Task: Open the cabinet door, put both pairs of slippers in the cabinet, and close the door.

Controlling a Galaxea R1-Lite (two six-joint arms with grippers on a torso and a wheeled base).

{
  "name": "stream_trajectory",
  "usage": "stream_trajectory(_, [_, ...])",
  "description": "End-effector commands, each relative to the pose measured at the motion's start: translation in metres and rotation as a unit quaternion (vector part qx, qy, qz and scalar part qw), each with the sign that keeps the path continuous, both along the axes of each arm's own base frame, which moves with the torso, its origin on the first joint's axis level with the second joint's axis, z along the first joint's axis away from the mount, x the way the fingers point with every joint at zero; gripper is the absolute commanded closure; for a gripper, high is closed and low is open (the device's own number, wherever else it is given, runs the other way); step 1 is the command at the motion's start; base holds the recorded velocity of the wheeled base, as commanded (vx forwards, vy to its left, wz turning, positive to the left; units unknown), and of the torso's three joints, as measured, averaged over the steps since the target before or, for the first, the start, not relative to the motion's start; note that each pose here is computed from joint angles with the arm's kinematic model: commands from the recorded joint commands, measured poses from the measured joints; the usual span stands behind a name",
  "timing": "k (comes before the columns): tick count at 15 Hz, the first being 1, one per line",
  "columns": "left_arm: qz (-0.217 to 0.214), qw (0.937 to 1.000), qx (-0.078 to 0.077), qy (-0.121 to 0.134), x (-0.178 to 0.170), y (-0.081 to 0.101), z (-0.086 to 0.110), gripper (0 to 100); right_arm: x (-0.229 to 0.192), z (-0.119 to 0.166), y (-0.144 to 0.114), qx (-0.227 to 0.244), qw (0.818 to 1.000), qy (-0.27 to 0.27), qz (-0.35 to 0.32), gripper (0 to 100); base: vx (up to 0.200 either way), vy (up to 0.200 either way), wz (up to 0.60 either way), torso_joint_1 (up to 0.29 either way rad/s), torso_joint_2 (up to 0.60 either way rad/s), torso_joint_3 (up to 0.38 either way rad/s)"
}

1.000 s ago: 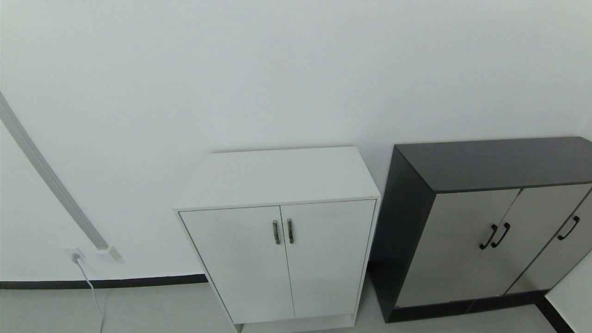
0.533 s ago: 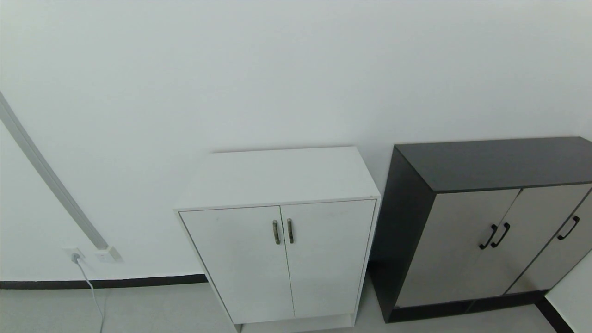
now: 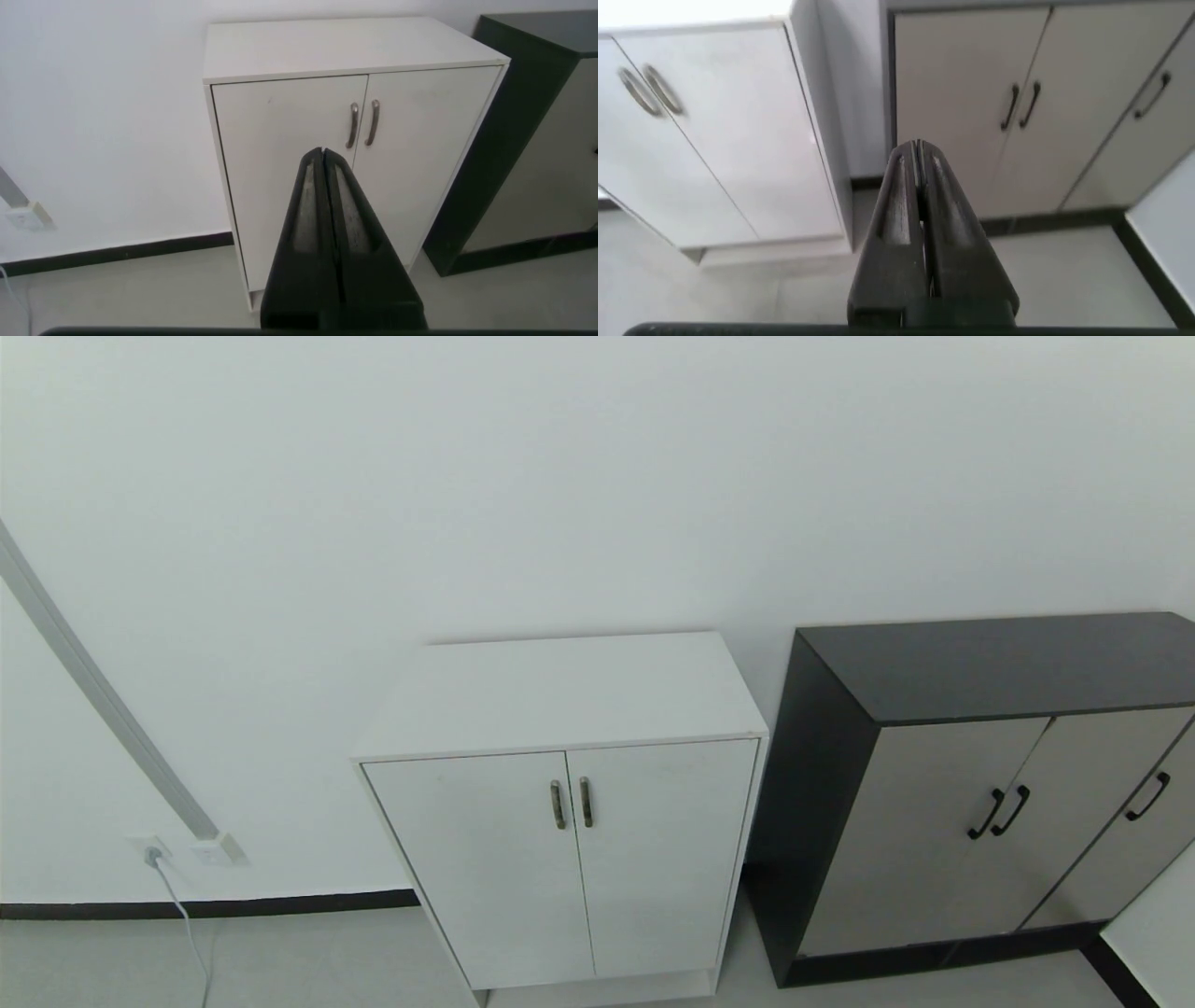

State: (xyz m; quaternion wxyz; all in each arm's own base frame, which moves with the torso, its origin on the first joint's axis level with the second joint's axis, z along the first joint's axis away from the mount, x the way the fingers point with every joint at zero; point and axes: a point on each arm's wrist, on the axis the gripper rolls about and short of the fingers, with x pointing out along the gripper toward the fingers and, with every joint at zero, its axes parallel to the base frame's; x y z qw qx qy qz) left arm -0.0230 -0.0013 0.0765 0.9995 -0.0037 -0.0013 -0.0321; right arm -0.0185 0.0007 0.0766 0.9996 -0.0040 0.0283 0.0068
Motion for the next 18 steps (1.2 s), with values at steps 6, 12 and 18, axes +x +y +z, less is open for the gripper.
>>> stream_trajectory(6, [0.000,1.0000,-0.001,0.000,0.0000,0.0000,0.0000,100,-0.0043,-0.0007,-0.0009,0.036,0.999,-0.030,-0.012,100,0.000,0.000,0.00,0.000,0.00,0.000])
stream_trajectory(12, [0.001,1.0000,0.000,0.000,0.0000,0.0000,0.0000,100,-0.0044,-0.0001,-0.0024,0.047,0.997,-0.035,-0.046,100,0.000,0.000,0.00,0.000,0.00,0.000])
stream_trajectory(18, [0.001,1.0000,-0.001,0.000,0.0000,0.0000,0.0000,100,-0.0044,-0.0001,-0.0024,0.045,0.997,-0.035,-0.046,100,0.000,0.000,0.00,0.000,0.00,0.000])
